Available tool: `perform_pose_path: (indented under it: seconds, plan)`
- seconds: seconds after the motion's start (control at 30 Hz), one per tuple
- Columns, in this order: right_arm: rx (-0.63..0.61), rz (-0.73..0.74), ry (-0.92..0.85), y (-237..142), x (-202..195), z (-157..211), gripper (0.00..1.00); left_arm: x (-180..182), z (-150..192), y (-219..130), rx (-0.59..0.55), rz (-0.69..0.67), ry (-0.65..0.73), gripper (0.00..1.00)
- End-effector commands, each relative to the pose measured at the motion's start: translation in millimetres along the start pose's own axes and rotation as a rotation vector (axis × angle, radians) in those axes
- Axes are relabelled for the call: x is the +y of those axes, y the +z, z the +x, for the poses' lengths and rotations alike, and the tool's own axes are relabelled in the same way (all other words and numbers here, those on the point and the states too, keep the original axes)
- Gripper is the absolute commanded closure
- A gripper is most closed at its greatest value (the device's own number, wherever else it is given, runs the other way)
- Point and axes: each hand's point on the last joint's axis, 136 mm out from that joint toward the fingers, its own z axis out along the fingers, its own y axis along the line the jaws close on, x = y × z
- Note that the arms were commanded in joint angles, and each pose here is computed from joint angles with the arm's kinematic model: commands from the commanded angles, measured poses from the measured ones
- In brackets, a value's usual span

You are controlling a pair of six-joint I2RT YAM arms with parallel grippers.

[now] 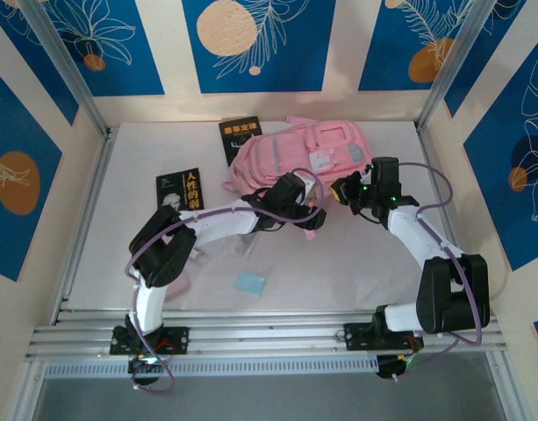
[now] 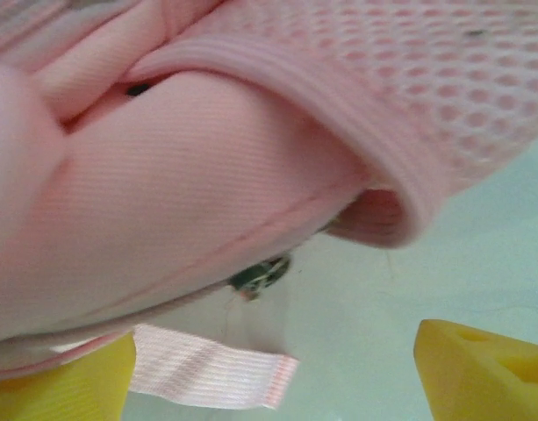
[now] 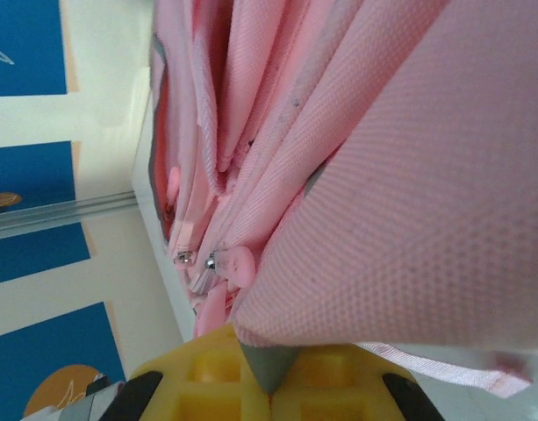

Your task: Pack books, pencil case, and school supplies into a backpack

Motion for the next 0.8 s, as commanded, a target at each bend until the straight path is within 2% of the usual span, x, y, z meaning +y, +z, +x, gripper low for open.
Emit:
perform_pose_path:
  seconds: [0.0, 0.33, 0.53, 0.73, 0.77]
  plan:
    - [0.099, -0.082, -0.041, -5.2, 27.4, 20.4, 1.0, -18.9, -41.3, -22.3, -0.083, 0.065, -0.013, 0.21]
    - [0.13, -0.118, -0.028, -5.7, 35.6, 27.7, 1.0, 11.5, -41.9, 4.4, -0.098, -0.043, 0.028, 0.38]
    - [0.15, -0.137, -0.022, -5.2, 39.3, 31.1, 1.0, 21.7, -50.4, 8.0, -0.164, -0.092, 0.046, 0.47]
    - [0.153, -0.131, -0.001, -5.2, 31.7, 31.3, 1.0, 21.9, -58.0, 9.2, -0.229, -0.085, 0.034, 0.64]
    - [0.153, -0.129, 0.001, -5.4, 30.1, 30.7, 1.0, 23.6, -57.6, 9.4, -0.232, -0.092, 0.035, 0.7]
